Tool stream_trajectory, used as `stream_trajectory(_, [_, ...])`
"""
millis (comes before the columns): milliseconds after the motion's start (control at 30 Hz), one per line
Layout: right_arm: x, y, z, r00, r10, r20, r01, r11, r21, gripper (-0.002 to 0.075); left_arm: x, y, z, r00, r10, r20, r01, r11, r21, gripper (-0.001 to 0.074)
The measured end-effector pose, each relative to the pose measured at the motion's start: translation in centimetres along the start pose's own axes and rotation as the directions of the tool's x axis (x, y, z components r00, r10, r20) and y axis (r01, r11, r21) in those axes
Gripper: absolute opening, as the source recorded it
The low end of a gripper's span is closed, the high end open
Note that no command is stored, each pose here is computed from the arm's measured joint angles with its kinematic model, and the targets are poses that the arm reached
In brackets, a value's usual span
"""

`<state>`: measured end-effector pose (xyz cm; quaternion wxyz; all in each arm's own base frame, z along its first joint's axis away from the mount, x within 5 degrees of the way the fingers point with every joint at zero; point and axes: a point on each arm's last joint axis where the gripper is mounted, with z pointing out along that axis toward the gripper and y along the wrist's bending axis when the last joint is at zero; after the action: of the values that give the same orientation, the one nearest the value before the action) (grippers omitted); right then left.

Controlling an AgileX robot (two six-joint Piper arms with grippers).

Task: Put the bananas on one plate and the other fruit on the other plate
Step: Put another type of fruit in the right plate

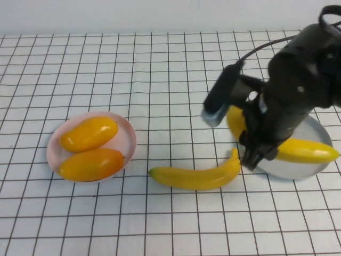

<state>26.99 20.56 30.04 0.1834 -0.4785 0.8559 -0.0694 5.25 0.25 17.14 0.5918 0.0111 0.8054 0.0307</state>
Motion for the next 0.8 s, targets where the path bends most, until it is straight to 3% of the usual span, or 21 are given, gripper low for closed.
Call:
stream_trajectory(200, [4.3, -8.3, 4.1, 0.954, 0.301, 0.009, -0.301, 0.951, 0.077, 0.0322, 0.0, 0.0, 0.0, 1.0, 0.0, 0.0, 0.0, 1.0, 0.0, -0.0004])
stream_trajectory(333, [6.4, -11.6, 8.7, 0.907, 0.42, -0.019, -0.418, 0.906, 0.072, 0.0322, 0.0, 0.0, 0.0, 1.0, 0.0, 0.0, 0.0, 1.0, 0.0, -0.0004])
stream_trajectory(433, [7.0, -12.4, 11.8, 0.894, 0.446, -0.039, -0.443, 0.894, 0.065, 0.0335, 0.0, 0.0, 0.0, 1.0, 0.0, 0.0, 0.0, 1.0, 0.0, -0.0004])
stream_trajectory(567, [7.0, -12.3, 14.4, 0.895, 0.444, -0.049, -0.442, 0.896, 0.052, 0.043, 0.0, 0.0, 0.0, 1.0, 0.0, 0.0, 0.0, 1.0, 0.0, -0.0003])
stream_trajectory(800, [5.9, -13.4, 13.0, 0.882, 0.467, -0.065, -0.465, 0.884, 0.045, 0.0475, 0.0, 0.0, 0.0, 1.0, 0.0, 0.0, 0.0, 1.0, 0.0, -0.0003])
